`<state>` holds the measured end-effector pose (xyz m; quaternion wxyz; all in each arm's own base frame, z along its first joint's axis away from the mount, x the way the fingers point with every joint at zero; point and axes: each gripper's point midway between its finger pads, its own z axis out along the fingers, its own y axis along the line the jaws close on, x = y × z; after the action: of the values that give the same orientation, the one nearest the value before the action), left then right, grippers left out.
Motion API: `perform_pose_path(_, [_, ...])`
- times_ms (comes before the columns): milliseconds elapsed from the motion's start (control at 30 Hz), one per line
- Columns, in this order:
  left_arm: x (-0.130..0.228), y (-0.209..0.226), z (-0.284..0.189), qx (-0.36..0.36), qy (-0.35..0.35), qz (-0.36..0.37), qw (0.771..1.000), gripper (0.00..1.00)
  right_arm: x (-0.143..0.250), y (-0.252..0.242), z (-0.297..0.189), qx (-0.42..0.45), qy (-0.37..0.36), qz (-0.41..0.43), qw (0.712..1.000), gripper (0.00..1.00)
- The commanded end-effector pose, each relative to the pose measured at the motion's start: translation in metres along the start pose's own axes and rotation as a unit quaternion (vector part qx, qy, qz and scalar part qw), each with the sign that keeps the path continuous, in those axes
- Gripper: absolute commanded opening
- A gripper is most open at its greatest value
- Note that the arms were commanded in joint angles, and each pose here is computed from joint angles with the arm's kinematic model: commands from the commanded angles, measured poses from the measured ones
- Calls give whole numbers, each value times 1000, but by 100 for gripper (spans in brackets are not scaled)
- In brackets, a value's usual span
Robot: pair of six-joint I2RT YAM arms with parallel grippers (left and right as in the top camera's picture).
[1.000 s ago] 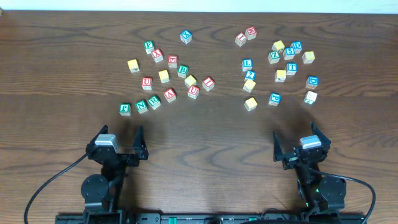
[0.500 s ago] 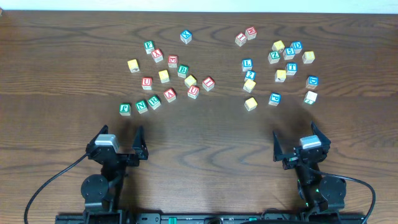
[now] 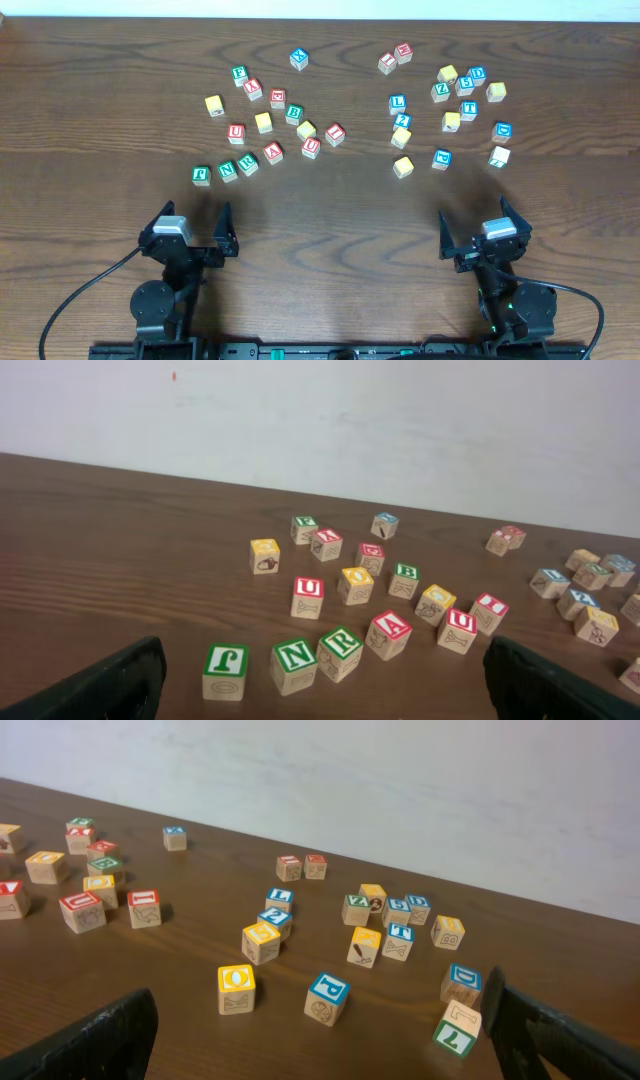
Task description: Spell out ROBOT
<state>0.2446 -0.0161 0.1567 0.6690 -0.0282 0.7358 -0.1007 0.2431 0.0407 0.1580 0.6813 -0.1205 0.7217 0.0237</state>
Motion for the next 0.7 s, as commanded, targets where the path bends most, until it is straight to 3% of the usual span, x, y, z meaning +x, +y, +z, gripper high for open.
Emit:
perform_pose_path(0, [2,-4,-1,12,10,-2,1000,100,1,1,0,-1,1,5,1000,99])
perform_pose_path(367, [-69,-26,-13,41,-30,19,999,100,1,1,0,-1,1,5,1000,99])
perform_pose_path(667, [-113,-51,29,94,90,24,991,100,1,1,0,-1,1,5,1000,99])
